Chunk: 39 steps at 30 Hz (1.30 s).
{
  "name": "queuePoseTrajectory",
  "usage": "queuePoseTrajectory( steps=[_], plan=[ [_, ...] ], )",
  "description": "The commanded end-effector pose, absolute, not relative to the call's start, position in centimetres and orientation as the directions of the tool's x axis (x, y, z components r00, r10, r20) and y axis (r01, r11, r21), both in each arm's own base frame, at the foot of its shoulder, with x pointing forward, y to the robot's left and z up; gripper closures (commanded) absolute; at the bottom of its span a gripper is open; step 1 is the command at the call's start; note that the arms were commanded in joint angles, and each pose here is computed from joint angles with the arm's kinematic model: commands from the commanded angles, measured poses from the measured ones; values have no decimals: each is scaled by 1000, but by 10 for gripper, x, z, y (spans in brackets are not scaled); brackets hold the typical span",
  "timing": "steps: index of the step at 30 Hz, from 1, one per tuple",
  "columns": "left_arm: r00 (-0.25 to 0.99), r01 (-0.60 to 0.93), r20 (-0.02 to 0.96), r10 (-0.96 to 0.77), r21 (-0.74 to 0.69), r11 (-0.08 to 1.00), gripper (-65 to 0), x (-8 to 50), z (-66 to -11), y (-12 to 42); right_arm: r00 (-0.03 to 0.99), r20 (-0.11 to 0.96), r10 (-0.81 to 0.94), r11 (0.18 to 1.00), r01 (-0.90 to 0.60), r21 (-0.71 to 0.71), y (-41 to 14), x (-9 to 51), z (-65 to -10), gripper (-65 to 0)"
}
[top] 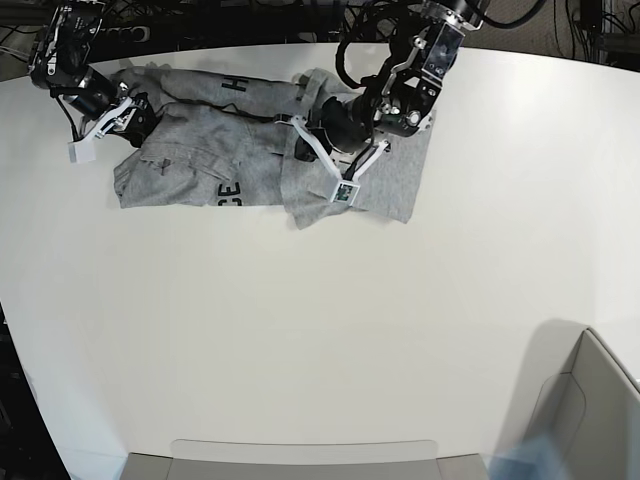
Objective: Fold the T-shirt properly
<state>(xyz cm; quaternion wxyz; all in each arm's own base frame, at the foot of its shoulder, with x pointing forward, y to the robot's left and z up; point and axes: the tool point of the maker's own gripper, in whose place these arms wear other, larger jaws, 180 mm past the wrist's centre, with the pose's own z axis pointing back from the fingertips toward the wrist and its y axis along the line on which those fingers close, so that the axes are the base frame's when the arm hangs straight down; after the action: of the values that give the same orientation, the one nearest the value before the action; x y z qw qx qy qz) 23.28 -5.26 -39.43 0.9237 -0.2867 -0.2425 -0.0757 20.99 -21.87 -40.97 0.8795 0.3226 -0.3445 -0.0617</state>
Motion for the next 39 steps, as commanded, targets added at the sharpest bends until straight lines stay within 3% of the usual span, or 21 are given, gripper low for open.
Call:
queuePoseTrajectory(
  steps=[1,8,11,14,15,20,28,39],
  plan=[
    [856,292,517,11,-502,814,0,239,-385,-56,764,583,-275,808,-145,571,-220,215,-409,-267],
    [857,292,516,11,-502,814,0,238,-385,-56,791,580,-194,846,-165,508,-210,226,-421,-246],
    [857,292,515,10,-502,814,0,238,-385,-56,812,570,-125,848,-210,486,-197,228,-427,-151],
    [860,293,510,8,-507,811,0,237,-384,-57,820,565,-88,854,-230,466,-195,231,-430,-13],
    [860,293,510,8,-507,811,0,237,-384,-57,827,558,-71,862,-231,451,-197,230,-432,0],
    [857,296,515,13,-514,805,0,233,-380,-58,833,553,28,908,-252,334,-221,231,-431,0],
    [789,349,612,49,-513,784,0,236,-336,-53,803,590,80,969,-201,142,-283,246,-414,0],
    [803,176,574,160,-485,856,0,230,-351,10,699,685,204,973,-220,-65,-278,276,-361,0]
  ],
)
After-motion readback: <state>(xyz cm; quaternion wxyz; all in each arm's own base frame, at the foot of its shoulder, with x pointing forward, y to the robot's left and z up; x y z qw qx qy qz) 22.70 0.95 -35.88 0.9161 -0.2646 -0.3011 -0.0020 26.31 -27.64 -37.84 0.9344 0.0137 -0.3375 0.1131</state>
